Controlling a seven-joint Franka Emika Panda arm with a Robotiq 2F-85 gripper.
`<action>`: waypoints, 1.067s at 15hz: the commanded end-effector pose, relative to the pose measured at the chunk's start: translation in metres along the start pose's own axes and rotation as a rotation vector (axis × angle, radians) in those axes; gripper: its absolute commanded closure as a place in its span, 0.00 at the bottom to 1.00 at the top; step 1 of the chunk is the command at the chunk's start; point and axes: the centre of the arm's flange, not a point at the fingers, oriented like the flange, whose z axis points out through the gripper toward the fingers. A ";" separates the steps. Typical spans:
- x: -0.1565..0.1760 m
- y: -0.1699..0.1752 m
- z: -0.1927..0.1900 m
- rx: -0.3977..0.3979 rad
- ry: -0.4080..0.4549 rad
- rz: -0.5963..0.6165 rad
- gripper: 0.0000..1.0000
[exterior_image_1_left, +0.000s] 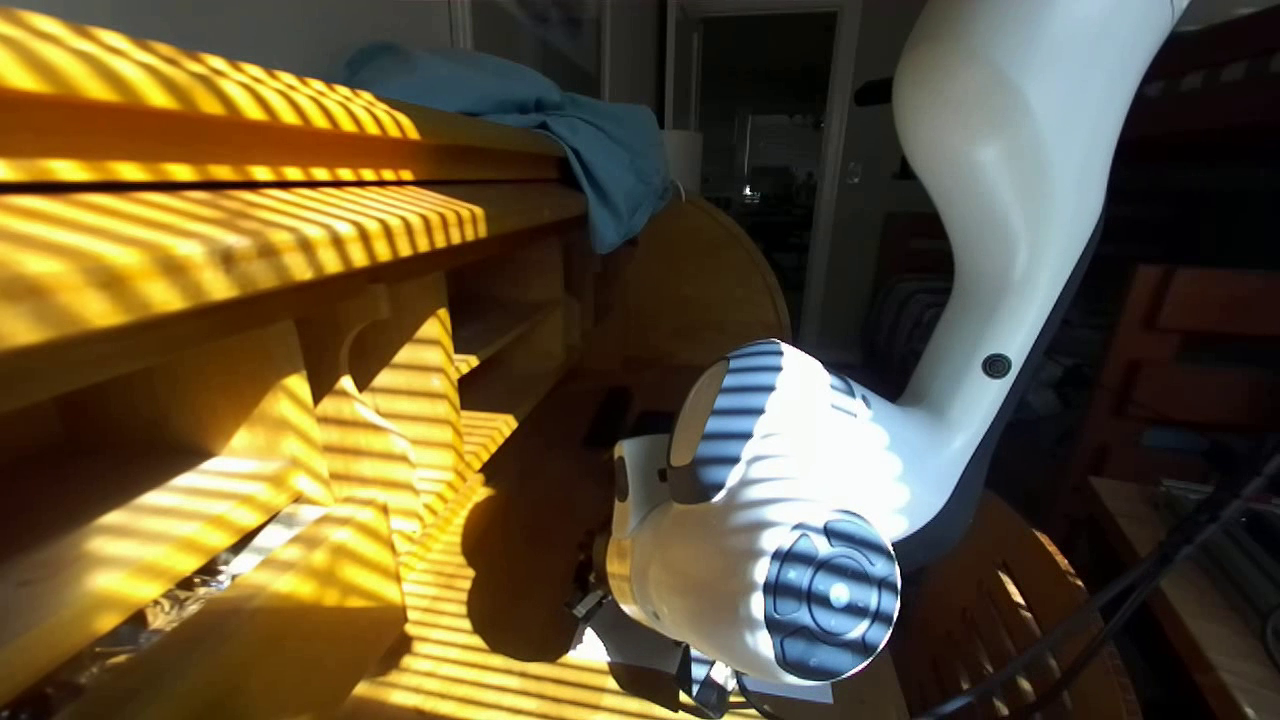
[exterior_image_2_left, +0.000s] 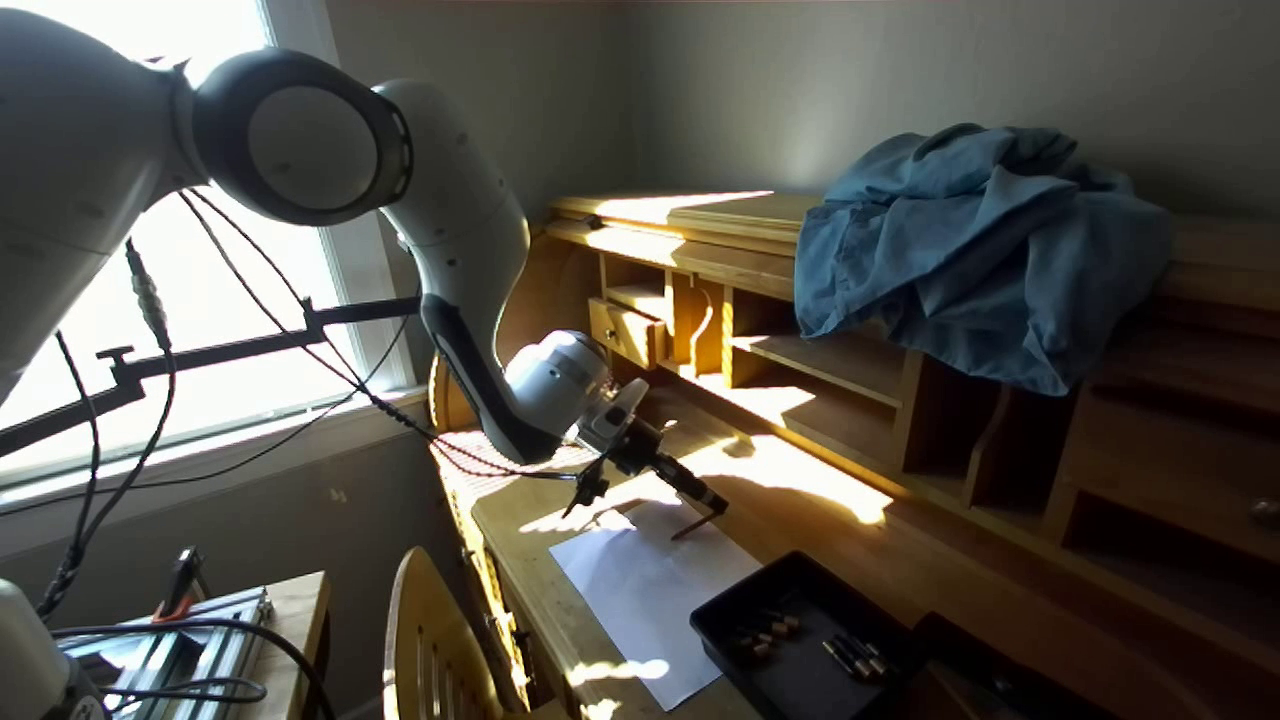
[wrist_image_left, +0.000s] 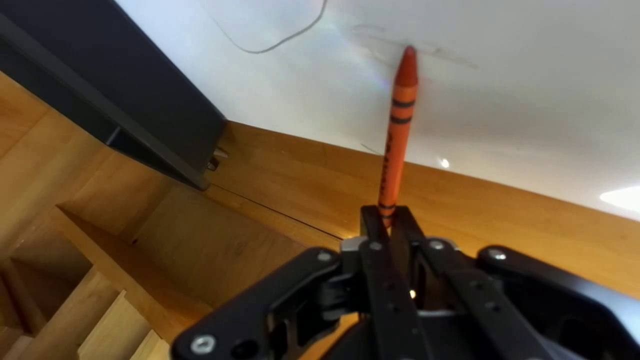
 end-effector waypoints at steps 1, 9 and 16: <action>-0.004 0.006 0.001 -0.030 -0.010 -0.001 0.98; 0.003 -0.009 0.002 -0.019 0.001 -0.021 0.98; 0.012 -0.021 -0.004 -0.009 0.024 -0.051 0.98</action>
